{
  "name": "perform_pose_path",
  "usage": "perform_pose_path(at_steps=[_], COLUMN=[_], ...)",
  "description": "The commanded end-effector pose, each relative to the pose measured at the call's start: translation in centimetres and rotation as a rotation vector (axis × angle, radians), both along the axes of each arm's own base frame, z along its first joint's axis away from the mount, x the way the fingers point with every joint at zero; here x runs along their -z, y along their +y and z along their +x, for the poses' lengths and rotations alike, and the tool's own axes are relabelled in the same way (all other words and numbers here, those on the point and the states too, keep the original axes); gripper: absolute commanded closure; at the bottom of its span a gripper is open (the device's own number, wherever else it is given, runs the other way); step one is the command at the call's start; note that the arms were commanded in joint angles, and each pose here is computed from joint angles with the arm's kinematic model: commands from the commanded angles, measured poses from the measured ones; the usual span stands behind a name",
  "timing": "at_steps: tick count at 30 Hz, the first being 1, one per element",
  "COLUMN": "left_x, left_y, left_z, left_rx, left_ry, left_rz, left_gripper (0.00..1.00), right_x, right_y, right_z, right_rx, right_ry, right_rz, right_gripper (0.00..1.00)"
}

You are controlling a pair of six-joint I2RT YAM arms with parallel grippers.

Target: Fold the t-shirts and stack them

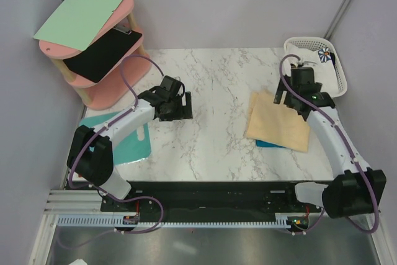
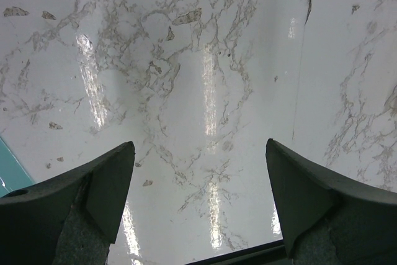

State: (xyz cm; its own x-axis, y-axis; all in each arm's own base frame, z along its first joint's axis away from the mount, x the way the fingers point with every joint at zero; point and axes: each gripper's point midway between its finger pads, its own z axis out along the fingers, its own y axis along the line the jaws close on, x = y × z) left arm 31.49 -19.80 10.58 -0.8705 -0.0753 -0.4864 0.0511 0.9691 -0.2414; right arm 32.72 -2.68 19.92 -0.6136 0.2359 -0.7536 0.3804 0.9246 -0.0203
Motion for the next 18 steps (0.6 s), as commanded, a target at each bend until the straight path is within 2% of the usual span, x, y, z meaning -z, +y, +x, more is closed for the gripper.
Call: perform_pose_path(at_steps=[1,2,3,4,10,15,18], left_x=[-0.1,0.0,0.0,0.0,-0.1,0.0,-0.1], left_y=[-0.8,-0.8,-0.8,-0.7,-0.5,-0.4,-0.4], left_z=[0.2,0.2,0.2,0.2,0.1,0.0,-0.1], left_rx=[0.019,0.017,0.015,0.013,0.009,0.009,0.011], left_ry=[-0.018,-0.016,-0.015,-0.015,-0.021,-0.020,-0.021], left_rz=[-0.017,-0.017,-0.016,-0.015,-0.009,-0.008,-0.008], left_gripper=[0.07,0.07,0.07,0.07,0.07,0.07,0.07], right_x=[4.7,5.1,6.4,6.5,10.3,14.6,16.0], right_y=[7.6,10.1,11.4,12.9,18.7,18.9,17.2], right_z=[1.8,1.9,2.2,2.7,4.4,4.2,3.5], right_rx=[-0.262,-0.330,-0.361,-0.390,-0.502,-0.484,-0.418], right_ry=[0.125,0.132,0.161,0.153,0.249,0.387,0.446], right_rz=[0.073,0.084,0.098,0.128,0.144,0.099,0.028], right_gripper=[0.06,0.14,0.65,1.00,1.00,1.00,1.00])
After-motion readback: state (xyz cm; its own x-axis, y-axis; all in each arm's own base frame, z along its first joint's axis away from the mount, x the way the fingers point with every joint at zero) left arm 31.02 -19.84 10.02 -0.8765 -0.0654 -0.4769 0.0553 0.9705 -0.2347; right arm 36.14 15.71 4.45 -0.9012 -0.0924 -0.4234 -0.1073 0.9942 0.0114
